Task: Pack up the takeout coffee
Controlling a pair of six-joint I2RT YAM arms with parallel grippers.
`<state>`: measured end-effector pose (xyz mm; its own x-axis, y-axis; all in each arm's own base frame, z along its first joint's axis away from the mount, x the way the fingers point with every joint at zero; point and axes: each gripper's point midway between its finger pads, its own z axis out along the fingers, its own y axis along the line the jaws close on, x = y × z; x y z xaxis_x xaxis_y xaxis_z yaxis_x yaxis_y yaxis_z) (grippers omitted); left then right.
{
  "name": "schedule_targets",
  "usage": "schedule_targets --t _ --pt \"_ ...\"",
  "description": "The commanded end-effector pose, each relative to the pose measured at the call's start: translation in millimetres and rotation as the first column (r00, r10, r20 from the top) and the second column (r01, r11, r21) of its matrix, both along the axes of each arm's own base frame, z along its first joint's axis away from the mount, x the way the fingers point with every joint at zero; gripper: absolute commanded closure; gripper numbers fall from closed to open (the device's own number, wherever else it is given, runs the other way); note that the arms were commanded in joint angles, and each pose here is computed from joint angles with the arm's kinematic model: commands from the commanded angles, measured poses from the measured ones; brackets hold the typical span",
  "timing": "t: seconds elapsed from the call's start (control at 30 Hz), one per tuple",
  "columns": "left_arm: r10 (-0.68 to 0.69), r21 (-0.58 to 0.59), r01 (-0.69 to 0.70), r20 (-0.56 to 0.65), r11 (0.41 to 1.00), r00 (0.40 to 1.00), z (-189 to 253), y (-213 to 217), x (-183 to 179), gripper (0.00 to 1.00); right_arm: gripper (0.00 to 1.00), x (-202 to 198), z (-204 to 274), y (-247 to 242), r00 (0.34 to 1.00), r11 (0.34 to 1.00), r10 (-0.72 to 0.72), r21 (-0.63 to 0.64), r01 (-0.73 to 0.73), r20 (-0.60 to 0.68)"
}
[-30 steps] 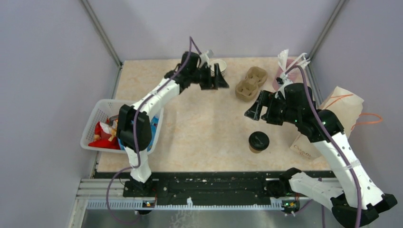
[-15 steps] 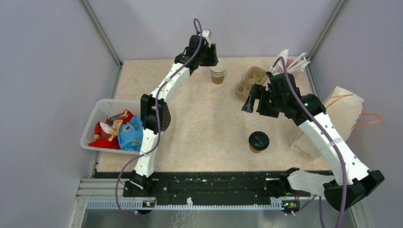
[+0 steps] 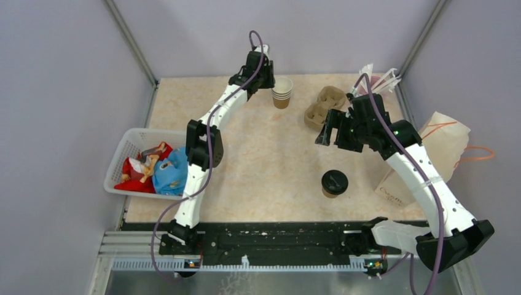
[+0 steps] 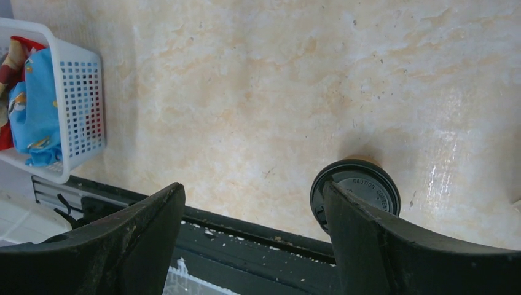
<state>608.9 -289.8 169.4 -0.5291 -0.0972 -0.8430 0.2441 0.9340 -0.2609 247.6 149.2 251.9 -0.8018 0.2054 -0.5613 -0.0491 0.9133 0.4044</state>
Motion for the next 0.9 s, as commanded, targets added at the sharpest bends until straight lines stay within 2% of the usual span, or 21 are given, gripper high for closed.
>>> schedule_targets --t 0.0,0.37,0.6,0.8,0.87 --pt "0.022 -0.036 -0.019 0.072 0.999 0.997 20.4 -2.2 13.0 0.60 0.18 0.3 1.5 -2.7 1.000 1.000 0.021 0.003 -0.021 0.006" --pt "0.013 -0.020 -0.011 0.075 1.000 0.997 16.8 -2.8 14.0 0.73 0.18 1.6 -2.7 -2.2 0.999 0.999 0.033 0.014 -0.033 -0.008" --pt "0.004 0.007 -0.005 0.090 1.000 0.996 20.6 -4.3 13.0 0.86 0.18 0.7 -4.2 -0.5 0.999 0.999 0.035 0.028 -0.034 -0.013" --pt "-0.002 0.017 0.001 0.092 1.000 0.996 23.9 -4.2 11.3 0.93 0.19 -1.5 -5.0 -0.3 1.000 0.999 0.028 0.039 -0.028 -0.014" --pt "-0.006 0.019 0.004 0.087 1.000 0.996 22.2 -4.5 10.6 0.90 0.18 -2.3 -5.3 0.3 0.999 0.999 0.029 0.045 -0.028 -0.015"
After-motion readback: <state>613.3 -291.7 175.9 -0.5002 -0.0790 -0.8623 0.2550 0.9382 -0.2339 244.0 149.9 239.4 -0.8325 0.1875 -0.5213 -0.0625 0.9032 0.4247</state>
